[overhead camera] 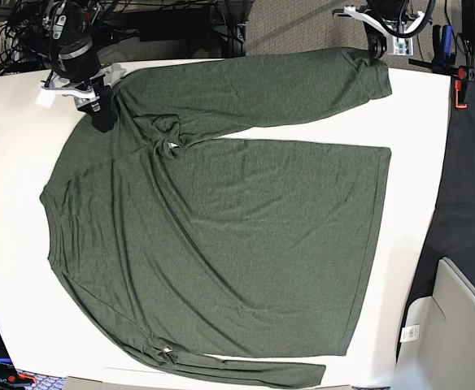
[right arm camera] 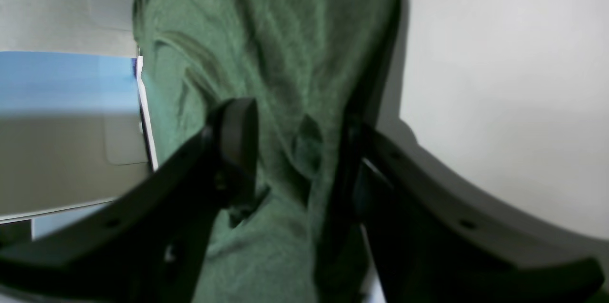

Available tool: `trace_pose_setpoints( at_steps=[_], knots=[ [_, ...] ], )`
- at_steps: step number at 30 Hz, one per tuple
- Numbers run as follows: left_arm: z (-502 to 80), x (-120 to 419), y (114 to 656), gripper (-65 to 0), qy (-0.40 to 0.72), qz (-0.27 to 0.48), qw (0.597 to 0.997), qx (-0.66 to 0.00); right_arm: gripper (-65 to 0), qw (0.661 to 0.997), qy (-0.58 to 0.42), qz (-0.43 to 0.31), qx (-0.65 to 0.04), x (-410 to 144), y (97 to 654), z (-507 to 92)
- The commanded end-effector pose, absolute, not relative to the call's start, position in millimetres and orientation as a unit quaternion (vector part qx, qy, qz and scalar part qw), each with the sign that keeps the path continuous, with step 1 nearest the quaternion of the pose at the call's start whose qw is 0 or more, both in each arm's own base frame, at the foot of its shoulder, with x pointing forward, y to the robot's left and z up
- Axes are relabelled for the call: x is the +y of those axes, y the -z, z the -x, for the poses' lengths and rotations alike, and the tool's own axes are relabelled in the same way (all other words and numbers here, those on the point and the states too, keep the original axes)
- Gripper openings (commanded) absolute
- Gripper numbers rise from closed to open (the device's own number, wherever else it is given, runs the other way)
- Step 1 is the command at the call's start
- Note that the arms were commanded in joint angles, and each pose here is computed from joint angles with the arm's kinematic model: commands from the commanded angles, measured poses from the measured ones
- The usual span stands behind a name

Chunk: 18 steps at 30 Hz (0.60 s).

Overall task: Fold the T-shirt properly
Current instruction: 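Adjust the right gripper's hold on the shoulder, pulling it taut, then lift both shoulders and drag the shirt toward the robot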

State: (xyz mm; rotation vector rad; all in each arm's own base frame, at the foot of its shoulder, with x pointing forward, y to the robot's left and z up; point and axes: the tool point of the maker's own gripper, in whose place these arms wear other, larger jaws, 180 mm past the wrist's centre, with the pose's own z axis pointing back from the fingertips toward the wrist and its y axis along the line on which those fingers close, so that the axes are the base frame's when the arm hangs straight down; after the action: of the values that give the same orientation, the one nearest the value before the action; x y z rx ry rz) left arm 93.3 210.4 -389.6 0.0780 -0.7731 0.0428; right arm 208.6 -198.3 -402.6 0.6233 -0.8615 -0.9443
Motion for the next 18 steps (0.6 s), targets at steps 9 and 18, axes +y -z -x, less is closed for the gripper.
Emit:
trace_pose_setpoints(
  at_steps=[9,18],
  knots=[
    [-95,213,383,-65.0,-0.020,-0.043,0.921,-0.387,-63.9,0.775,0.403,-0.308,-0.378,-185,403,-197],
    [-96,213,381,-65.0,-0.019,-0.042,0.919,-0.391,-63.9,0.776,0.365,-0.303,-0.417,-192,370,-183]
  ],
)
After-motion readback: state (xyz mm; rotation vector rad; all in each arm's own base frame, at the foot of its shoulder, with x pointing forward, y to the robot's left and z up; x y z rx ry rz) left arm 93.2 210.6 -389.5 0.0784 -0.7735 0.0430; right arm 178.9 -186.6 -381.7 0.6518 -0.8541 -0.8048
